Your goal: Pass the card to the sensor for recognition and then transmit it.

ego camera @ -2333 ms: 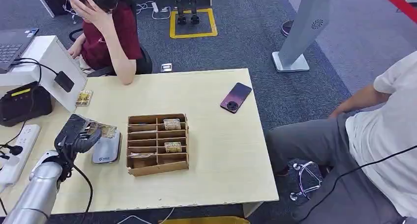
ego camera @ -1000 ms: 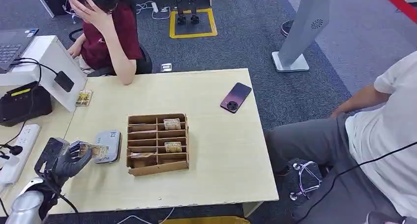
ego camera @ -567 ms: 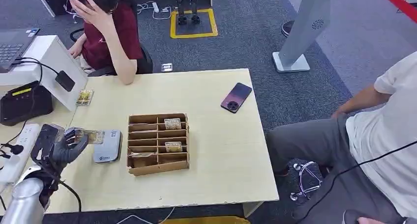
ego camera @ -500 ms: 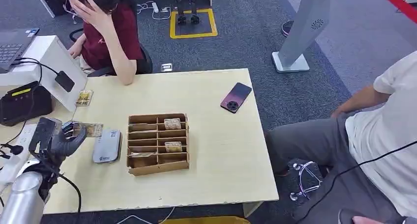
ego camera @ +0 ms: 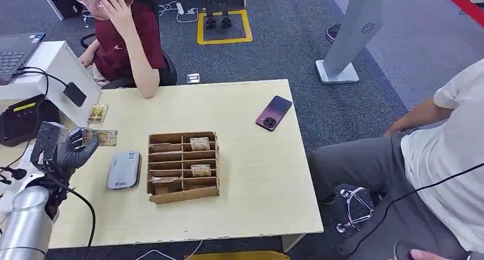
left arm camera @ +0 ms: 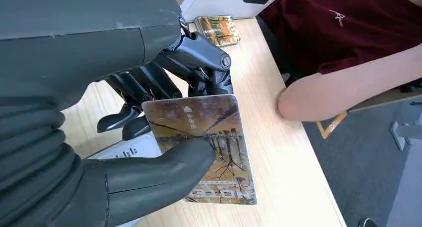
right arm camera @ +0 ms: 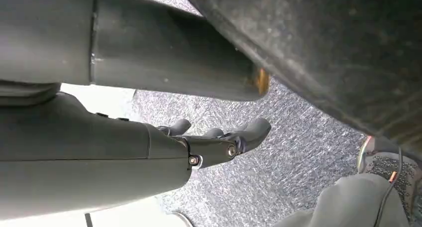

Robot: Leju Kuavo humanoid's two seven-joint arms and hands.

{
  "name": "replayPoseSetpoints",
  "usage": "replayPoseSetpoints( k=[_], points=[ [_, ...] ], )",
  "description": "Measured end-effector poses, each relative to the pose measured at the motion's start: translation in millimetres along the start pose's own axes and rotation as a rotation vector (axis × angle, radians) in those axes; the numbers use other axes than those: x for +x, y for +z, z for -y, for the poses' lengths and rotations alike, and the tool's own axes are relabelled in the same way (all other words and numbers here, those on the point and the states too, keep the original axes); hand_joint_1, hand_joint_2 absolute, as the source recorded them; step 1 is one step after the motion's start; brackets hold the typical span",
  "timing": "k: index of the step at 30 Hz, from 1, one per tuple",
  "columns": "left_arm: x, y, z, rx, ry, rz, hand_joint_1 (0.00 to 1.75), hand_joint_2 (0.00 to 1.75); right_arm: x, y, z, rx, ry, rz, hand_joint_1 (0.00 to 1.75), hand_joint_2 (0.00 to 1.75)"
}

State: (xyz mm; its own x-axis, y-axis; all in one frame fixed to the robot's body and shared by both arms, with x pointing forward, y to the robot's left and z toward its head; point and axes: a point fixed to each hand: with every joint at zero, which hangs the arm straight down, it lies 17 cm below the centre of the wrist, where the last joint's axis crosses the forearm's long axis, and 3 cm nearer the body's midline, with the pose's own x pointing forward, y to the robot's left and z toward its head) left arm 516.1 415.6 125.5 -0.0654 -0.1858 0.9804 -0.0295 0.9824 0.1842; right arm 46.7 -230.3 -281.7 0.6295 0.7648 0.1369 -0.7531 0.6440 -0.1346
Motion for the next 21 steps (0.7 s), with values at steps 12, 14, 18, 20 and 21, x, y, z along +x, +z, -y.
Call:
replayPoseSetpoints(
  k=[12, 14, 18, 20, 21],
  points=[
    [-4.1, -6.0, -2.9, 0.023, -0.039, -0.022, 1.75, 1.75, -1.1, 0.1, -0.8, 0.005, 0.000, -0.009, 0.00, 0.00],
    [-6.6, -7.9, -1.1, 0.030, -0.050, -0.029, 1.75, 1.75, -1.1, 0.1, -0.8, 0.006, 0.001, -0.010, 0.00, 0.00],
    [-21.3, -10.7, 4.6, 0.056, -0.089, -0.068, 1.75, 1.75, 0.9, 0.1, -1.2, 0.004, 0.006, -0.007, 0.00, 0.00],
    [-29.5, -9.6, 12.1, 0.046, -0.101, -0.083, 1.75, 1.75, 1.8, 0.0, -0.1, 0.000, 0.007, -0.003, 0.00, 0.00],
    [-33.9, -8.2, 17.0, 0.035, -0.109, -0.090, 1.75, 1.75, 2.0, 0.0, -0.3, 0.000, 0.006, -0.003, 0.00, 0.00]
  ],
)
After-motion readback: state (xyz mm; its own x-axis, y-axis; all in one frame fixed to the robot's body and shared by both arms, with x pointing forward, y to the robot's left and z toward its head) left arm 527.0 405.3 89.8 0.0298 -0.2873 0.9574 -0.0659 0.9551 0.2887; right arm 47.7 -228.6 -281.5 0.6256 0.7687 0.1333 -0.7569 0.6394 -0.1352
